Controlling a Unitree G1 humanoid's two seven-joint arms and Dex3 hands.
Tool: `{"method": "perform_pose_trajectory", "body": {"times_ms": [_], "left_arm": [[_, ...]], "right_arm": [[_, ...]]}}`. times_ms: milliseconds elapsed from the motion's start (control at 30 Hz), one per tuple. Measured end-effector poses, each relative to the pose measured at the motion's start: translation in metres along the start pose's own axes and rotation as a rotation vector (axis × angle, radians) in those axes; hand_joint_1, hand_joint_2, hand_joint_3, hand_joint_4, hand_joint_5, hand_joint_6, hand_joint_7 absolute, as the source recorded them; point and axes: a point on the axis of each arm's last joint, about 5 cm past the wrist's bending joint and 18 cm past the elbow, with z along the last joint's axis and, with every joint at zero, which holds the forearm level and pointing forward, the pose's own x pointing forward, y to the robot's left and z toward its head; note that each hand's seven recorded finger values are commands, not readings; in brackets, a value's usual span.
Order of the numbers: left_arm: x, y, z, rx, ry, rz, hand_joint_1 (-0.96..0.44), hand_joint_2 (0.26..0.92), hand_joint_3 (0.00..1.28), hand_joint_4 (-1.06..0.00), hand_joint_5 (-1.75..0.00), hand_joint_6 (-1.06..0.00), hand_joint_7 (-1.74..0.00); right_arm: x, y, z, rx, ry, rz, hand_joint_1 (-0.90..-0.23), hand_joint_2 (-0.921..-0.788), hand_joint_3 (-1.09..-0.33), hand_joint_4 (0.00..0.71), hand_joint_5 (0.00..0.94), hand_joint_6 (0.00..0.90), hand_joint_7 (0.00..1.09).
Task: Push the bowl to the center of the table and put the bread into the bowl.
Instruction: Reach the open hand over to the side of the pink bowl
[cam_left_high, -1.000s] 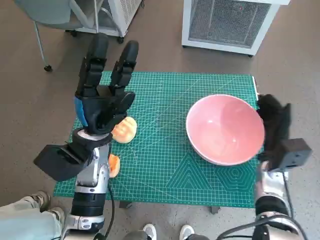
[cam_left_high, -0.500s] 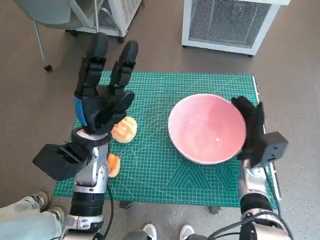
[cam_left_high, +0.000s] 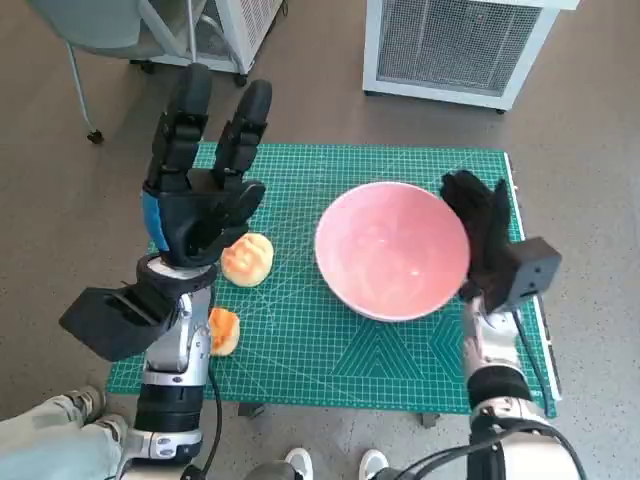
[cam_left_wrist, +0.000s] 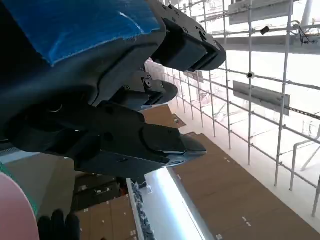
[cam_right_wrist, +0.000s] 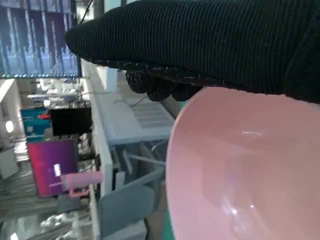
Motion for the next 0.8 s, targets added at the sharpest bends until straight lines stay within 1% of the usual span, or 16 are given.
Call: {"method": "perform_pose_trajectory", "body": {"times_ms": [233, 467, 633, 800], "left_arm": [[0.000, 0.001, 0.000, 0.002, 0.001, 0.001, -0.04, 0.921, 0.15, -0.47, 0.00, -0.49, -0.01], [-0.002, 0.000, 0.002, 0.004, -0.003, 0.000, -0.04, 0.921, 0.16, -0.47, 0.00, -0.49, -0.01], [-0.002, 0.000, 0.003, 0.006, -0.009, 0.001, -0.04, 0.921, 0.16, -0.46, 0.00, -0.48, 0.00], [-0.004, 0.000, 0.004, 0.006, -0.006, 0.003, -0.05, 0.921, 0.16, -0.46, 0.00, -0.48, 0.00]], "right_arm": [[0.0080, 0.010, 0.005, 0.031, 0.018, 0.020, -0.654, -0.921, -0.816, 0.286, 0.016, 0.103, 0.43], [0.0151, 0.022, 0.010, 0.064, 0.035, 0.040, -0.659, -0.921, -0.801, 0.276, 0.008, 0.115, 0.43], [0.0196, 0.027, 0.015, 0.070, 0.030, 0.050, -0.670, -0.921, -0.797, 0.275, 0.006, 0.119, 0.42], [0.0217, 0.028, 0.018, 0.061, 0.020, 0.058, -0.672, -0.921, -0.799, 0.273, 0.004, 0.118, 0.42]]}}
